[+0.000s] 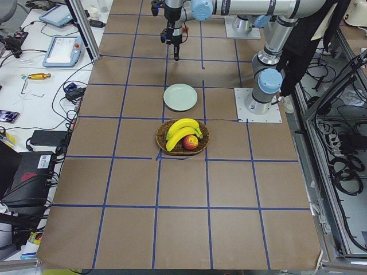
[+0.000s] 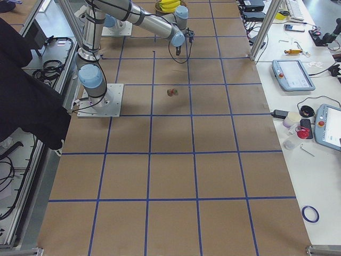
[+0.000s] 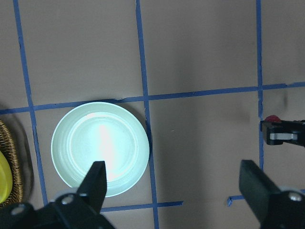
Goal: Collect all strawberries into plate
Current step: 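Carry the strawberry toward the plate and set it on the table, then move the right gripper back over the remaining strawberries, then grasp a second strawberry with the right gripper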
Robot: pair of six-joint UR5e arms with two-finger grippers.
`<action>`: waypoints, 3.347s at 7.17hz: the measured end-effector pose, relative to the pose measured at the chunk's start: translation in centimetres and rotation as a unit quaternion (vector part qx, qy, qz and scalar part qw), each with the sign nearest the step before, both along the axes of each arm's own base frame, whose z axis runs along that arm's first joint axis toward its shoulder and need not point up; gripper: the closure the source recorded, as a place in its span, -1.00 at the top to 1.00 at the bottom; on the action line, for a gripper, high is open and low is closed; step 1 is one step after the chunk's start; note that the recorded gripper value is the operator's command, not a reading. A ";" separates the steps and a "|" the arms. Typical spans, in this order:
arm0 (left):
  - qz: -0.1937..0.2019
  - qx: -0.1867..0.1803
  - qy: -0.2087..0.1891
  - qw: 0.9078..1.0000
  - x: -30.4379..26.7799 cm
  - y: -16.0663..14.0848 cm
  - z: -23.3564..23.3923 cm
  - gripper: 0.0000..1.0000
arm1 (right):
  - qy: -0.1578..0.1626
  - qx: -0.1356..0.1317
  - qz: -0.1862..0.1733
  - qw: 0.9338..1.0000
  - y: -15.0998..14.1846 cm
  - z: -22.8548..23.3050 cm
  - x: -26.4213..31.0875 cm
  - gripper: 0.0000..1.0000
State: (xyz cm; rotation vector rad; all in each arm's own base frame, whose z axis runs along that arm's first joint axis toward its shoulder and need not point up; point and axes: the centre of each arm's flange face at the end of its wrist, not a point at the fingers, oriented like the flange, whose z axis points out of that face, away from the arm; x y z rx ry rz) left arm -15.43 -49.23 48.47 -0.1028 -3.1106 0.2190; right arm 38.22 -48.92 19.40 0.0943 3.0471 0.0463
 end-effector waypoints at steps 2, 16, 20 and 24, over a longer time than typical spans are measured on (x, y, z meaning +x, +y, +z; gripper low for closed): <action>0.000 0.000 0.000 1.000 0.0 0.0 0.0 1.00 | -0.002 0.004 -0.003 1.000 0.1 -0.3 0.2 1.00; -0.001 0.005 0.000 1.000 -0.1 -0.1 -0.5 1.00 | 0.052 0.088 0.073 0.992 -0.7 -0.2 -31.0 0.94; -0.001 0.006 0.000 1.000 -0.1 -0.1 -0.5 1.00 | 0.051 0.097 0.075 0.991 0.1 -2.0 -30.9 0.40; -0.001 0.006 0.000 1.000 -0.1 -0.1 -0.6 1.00 | 0.056 0.092 0.076 0.991 -0.1 -2.6 -31.0 -1.00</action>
